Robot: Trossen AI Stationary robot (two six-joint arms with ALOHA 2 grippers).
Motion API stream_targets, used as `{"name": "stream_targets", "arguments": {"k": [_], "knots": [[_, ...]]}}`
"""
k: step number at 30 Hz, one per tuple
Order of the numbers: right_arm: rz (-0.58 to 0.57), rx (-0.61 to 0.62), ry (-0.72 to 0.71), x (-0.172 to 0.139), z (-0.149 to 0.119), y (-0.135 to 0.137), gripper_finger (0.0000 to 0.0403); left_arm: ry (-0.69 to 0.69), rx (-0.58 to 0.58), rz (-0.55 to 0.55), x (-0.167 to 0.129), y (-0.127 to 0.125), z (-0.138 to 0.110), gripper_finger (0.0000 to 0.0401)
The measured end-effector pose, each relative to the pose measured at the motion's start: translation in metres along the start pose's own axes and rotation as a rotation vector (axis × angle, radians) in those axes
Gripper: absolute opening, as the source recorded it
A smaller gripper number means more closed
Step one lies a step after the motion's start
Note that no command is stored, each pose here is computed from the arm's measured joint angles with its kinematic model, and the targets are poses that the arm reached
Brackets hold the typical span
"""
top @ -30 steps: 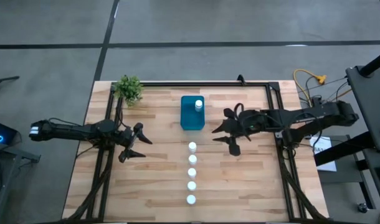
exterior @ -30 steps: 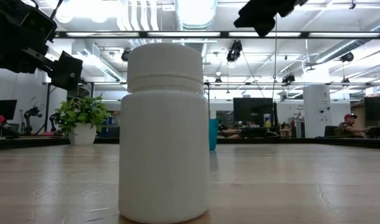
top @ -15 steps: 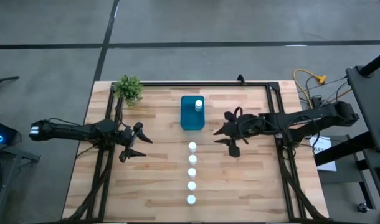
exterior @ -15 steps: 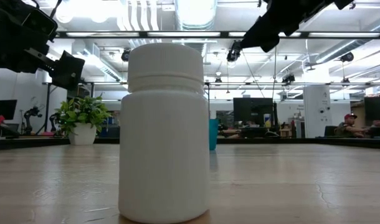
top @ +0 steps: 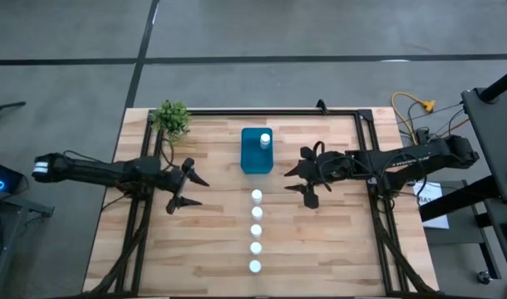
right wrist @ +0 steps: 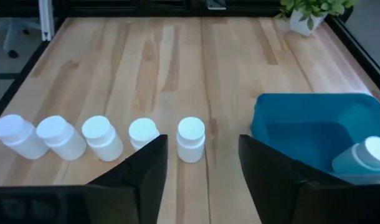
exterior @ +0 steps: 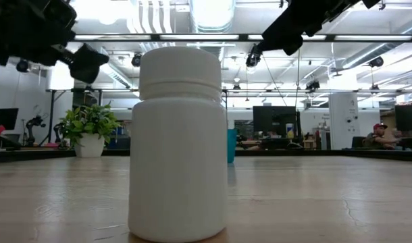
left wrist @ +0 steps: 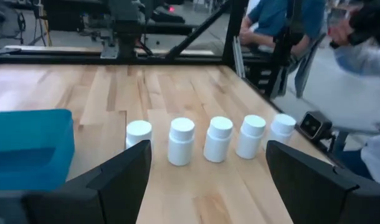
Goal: Pick and place pill bottles into a basket
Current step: Put the white pill bottle into the blue bin
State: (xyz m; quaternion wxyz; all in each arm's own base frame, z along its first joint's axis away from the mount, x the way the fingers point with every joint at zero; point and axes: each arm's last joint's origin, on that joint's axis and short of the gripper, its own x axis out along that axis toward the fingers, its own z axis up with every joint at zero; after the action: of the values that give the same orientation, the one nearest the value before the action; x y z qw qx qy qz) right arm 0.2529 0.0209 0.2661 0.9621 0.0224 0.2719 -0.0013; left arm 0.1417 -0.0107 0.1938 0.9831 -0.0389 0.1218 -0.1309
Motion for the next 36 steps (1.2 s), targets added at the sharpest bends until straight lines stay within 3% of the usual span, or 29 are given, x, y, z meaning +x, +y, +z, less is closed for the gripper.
{"name": "stream_targets", "arguments": {"k": [7,14,24,36], "knots": [[-0.022,0.024,0.071,0.003,-0.014,-0.001,0.0226,0.138,0.028,0.02,0.029,0.007,0.01,0.0299],[-0.045,0.075,0.087,0.008,-0.031,-0.003,0.0217,0.091,0.069,0.016,0.051,0.012,0.02,0.0299],[-0.027,0.038,-0.121,0.006,-0.065,-0.006,0.0192,0.031,0.105,0.017,0.051,0.012,0.023,0.0299],[-0.004,0.014,-0.403,-0.027,-0.093,-0.011,0.0187,0.015,0.109,0.018,0.052,0.012,0.027,0.0299]]}}
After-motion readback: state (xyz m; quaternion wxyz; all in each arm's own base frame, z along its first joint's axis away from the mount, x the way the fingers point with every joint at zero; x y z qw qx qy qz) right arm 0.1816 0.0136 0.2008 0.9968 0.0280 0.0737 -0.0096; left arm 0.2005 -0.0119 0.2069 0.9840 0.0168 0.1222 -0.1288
